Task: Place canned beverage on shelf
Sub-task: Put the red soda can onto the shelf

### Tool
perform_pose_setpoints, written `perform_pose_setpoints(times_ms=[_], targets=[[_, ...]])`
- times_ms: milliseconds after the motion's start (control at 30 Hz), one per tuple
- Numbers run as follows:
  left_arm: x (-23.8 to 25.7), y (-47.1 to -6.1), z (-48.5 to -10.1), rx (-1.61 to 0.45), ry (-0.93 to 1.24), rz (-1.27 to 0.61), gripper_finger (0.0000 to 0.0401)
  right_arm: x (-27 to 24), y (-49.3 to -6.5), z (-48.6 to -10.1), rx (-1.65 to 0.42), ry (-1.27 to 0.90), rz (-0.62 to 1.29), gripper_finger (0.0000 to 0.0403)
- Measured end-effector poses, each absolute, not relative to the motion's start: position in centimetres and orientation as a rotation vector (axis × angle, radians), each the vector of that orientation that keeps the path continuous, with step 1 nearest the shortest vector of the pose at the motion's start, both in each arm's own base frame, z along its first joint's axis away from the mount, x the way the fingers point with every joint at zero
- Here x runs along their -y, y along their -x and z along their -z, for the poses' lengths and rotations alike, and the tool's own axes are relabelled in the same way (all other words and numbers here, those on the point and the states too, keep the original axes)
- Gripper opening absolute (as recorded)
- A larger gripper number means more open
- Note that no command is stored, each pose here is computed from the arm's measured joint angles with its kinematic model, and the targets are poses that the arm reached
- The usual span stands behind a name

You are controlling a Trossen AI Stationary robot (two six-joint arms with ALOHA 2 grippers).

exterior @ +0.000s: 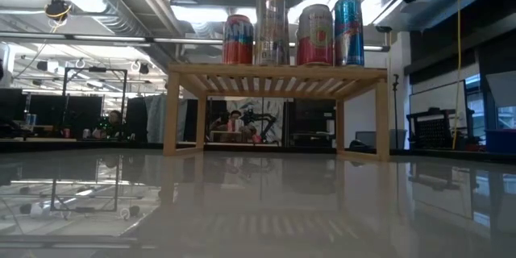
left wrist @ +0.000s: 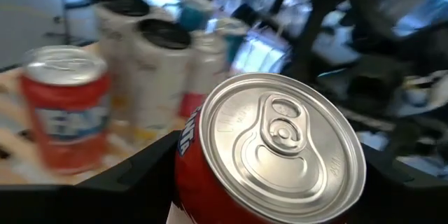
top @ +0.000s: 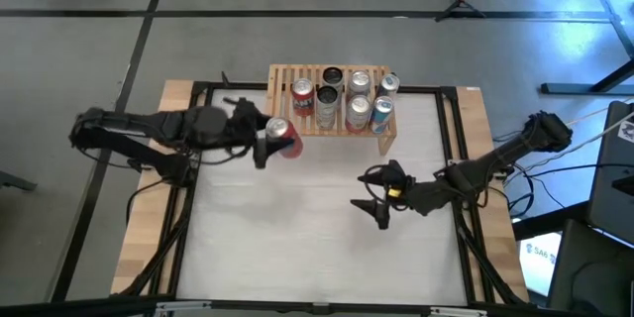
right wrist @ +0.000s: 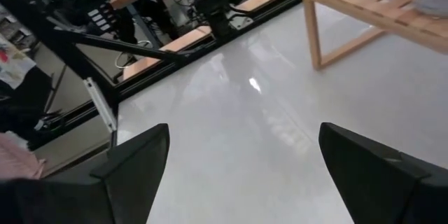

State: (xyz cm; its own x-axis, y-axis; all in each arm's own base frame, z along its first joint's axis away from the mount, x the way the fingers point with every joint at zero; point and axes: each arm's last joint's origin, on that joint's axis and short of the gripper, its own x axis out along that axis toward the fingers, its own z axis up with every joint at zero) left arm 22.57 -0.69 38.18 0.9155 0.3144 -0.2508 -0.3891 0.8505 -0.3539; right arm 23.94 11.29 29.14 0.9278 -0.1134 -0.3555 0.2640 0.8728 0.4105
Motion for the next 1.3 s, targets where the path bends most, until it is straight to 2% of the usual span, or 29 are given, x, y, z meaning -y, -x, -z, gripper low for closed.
perform_pose_setpoints(times_ms=[300, 600, 900, 1300], targets=[[-3.8, -24.8, -38.3, -0.301, 0.295, -0.503, 0.0291, -10.2, -24.4, -29.1, -0.322, -0.495, 0.242, 0.036], [-7.3, -27.7, -35.1, -0.433, 0.325, -0.51, 0.0291, -10.2, -24.3, -29.0, -0.323, -0.523, 0.273, 0.036], [-8.5, -29.4, -33.5, -0.46, 0.323, -0.555, 0.0291, -10.2, -24.3, -28.9, -0.322, -0.539, 0.279, 0.036], [-8.6, -29.3, -33.5, -0.459, 0.288, -0.597, 0.0291, -10.2, -24.3, -28.9, -0.323, -0.537, 0.28, 0.036]])
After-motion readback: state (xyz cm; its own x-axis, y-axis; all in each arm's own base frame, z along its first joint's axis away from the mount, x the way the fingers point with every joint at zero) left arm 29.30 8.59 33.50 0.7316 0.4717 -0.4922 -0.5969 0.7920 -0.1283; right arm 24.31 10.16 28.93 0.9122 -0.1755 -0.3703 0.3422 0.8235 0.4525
